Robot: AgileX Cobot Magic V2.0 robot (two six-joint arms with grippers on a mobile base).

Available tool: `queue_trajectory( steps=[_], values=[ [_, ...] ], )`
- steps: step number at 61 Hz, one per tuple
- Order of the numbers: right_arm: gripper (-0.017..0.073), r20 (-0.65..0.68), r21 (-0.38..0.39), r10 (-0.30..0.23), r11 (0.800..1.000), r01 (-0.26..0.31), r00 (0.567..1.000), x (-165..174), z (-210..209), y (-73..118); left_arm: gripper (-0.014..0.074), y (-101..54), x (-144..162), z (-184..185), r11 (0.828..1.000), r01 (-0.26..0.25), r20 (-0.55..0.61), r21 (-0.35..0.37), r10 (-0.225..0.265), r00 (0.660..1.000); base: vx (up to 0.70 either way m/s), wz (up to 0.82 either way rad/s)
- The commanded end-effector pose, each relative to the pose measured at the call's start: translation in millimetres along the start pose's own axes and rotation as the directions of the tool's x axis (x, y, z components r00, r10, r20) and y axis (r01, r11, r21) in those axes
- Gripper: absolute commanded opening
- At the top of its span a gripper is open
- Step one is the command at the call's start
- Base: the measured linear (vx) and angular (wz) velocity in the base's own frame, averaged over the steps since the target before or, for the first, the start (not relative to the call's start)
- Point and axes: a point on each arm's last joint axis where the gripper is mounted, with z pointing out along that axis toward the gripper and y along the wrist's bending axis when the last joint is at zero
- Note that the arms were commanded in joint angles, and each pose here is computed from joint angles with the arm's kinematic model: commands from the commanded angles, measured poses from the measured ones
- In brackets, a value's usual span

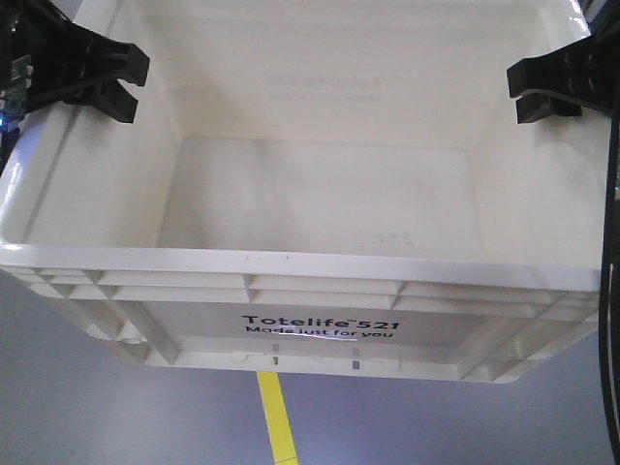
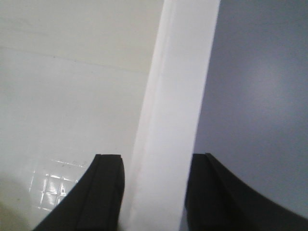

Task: Place moving items into box and shelve
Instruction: 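Keep holding the tote with both grippers while driving across the floor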

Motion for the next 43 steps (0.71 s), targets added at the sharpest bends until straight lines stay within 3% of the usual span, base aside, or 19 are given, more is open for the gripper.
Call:
queue_trajectory(
  steps=[1,43],
  values=[
    [-0.0006,0.18,-0.004,0.011,1.0,-0.011,0.984,-14.3,-24.9,-0.1,-0.0004,-11.2,-7.8,-35.9,0.995,-0.015,0.189,0.1,-0.004,0.982,-0.09,0.43],
    [-0.0006,0.18,-0.004,0.011,1.0,-0.011,0.984,-14.3,-24.9,-0.1,-0.0004,-11.3,-7.8,-35.9,0.995,-0.015,0.189,0.101,-0.004,0.982,0.05,0.31]
  ],
)
